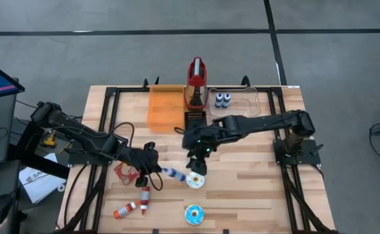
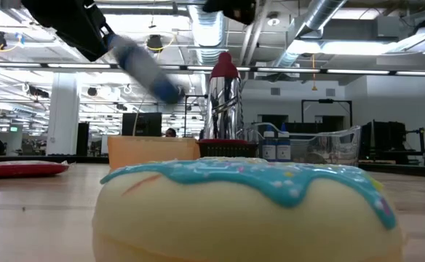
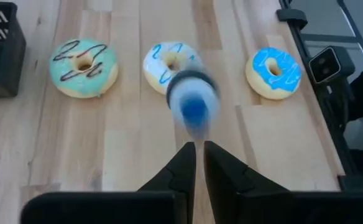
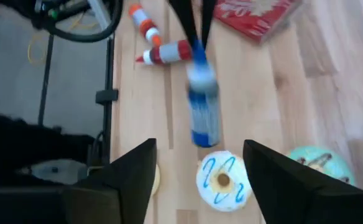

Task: Pick & Place Food Item
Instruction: Put the blue food coloring bottle into the transparent bin

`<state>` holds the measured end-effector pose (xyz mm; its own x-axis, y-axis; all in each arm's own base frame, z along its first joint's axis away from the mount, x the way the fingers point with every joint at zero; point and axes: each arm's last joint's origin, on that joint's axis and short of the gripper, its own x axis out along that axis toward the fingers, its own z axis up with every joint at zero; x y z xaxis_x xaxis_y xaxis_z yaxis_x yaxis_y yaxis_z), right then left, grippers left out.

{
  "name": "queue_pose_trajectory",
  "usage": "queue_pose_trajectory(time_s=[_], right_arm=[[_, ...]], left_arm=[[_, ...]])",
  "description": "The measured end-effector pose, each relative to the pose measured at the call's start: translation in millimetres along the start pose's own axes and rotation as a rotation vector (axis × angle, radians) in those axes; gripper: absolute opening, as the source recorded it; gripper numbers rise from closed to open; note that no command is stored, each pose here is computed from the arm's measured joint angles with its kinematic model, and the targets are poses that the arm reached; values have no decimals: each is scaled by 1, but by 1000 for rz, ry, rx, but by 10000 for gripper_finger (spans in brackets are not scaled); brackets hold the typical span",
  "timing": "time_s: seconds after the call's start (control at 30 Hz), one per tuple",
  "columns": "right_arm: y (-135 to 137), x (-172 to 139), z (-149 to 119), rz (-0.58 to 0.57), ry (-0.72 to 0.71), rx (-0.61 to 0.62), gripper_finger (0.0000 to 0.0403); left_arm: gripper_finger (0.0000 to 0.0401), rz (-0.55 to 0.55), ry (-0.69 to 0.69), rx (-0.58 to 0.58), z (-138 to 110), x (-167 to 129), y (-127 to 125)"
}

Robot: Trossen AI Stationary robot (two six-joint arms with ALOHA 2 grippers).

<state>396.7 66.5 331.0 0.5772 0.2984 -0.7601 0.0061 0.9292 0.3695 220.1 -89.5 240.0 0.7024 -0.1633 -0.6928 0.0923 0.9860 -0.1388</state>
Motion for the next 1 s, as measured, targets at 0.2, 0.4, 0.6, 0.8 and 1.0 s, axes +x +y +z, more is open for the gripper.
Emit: queue_pose_trajectory(time_s=[0.2, 0.4, 0.6, 0.8, 1.0], right_arm=[[1, 21, 13, 6, -8, -38, 240], [-4, 28, 7, -35, 59, 4, 240], [-3, 25, -1, -107, 112, 97, 240], [12, 26, -24, -198, 225, 127, 240], [40, 25, -58, -266, 276, 122, 240]], left_arm=[[0, 5, -27, -15, 3, 0, 1], [0, 14, -12, -46, 1, 0, 2], [13, 11, -7, -89, 1, -2, 2], [46, -6, -3, -89, 0, -3, -1], [91, -25, 7, -66, -3, -5, -8]])
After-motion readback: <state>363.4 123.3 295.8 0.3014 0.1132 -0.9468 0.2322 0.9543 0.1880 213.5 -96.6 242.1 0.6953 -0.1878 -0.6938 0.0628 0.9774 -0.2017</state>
